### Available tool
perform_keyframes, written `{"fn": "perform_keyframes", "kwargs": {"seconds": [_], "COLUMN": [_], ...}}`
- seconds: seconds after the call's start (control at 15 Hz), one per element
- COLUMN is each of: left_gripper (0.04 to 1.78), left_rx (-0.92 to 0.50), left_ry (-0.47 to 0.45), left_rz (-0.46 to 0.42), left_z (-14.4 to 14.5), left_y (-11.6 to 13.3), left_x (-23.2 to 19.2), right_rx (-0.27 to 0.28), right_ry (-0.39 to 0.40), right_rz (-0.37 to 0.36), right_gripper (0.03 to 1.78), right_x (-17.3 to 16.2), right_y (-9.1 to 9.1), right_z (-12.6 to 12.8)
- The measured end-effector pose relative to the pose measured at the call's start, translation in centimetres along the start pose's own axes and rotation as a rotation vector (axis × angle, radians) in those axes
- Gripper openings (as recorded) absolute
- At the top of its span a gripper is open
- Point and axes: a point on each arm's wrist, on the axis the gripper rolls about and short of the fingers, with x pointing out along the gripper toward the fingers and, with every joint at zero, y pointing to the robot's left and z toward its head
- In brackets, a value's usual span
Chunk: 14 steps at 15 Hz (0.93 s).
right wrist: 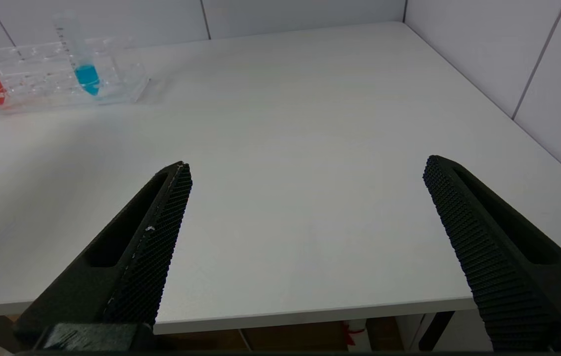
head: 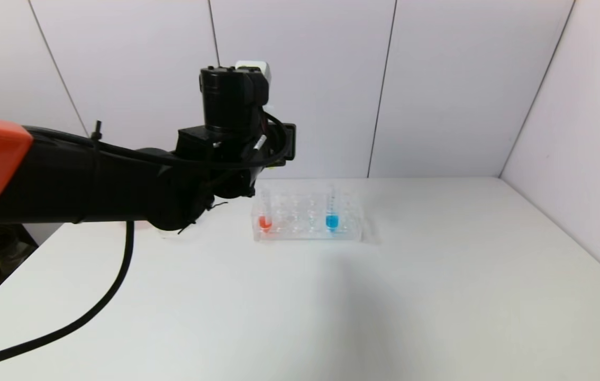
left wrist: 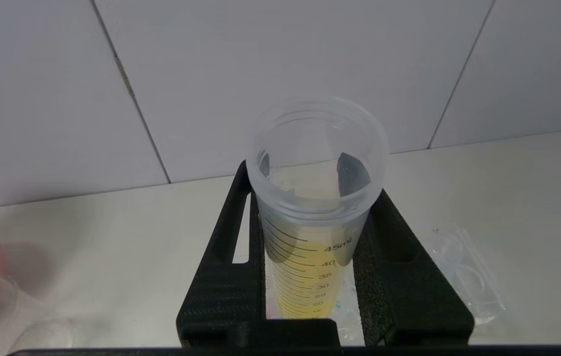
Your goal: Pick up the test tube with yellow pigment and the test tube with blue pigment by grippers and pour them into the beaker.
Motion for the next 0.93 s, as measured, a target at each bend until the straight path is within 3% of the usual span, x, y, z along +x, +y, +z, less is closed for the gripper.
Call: {"fn": "perform_keyframes", "kwargs": {"seconds": [0.47,0.93], "left_gripper": [0.51,0.51], "left_rx": [0.005,-0.019], "left_ry": [0.057,0.123], "left_rz": [0.074,0.087], "left_z": [3.3,4.3], "left_y": [9.2,18.4], "left_x": [-1.7,-4.7], "right_rx": [-0.001,0.000], "right_ry": [0.000,0.000], "right_rz": [-0.001,0.000], "right_gripper": [1.71,1.71], "right_x": [0.0,0.0], "right_y": [0.0,0.0], "right_z": [0.0,0.0]}}
